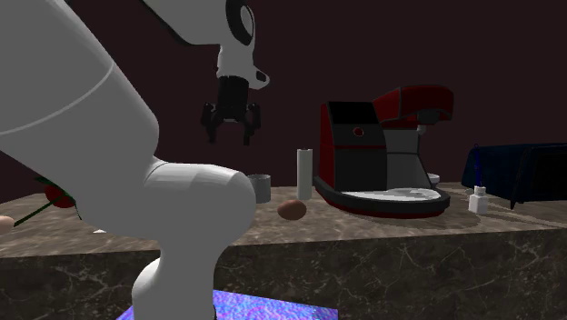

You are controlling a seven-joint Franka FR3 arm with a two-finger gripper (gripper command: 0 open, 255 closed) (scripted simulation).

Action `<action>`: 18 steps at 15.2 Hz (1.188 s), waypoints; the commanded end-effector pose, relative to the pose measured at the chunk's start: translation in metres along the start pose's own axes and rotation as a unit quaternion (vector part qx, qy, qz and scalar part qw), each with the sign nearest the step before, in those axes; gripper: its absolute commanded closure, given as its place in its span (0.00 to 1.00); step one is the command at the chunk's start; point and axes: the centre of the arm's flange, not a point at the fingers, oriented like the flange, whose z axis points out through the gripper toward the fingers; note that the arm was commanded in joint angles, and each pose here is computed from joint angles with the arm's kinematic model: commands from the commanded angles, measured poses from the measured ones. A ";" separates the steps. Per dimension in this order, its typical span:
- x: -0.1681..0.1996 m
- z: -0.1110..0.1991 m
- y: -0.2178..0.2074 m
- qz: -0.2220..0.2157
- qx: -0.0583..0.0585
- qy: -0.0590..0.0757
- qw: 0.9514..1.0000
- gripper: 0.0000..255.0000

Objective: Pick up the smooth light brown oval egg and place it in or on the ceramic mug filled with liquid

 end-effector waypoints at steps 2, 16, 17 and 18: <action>0.010 0.005 0.007 0.015 0.009 0.003 1.000 0.00; 0.133 0.090 0.125 0.219 0.135 0.044 0.965 0.00; 0.140 0.097 0.135 0.233 0.143 0.047 0.961 0.00; 0.147 0.104 0.144 0.247 0.152 0.050 0.956 0.00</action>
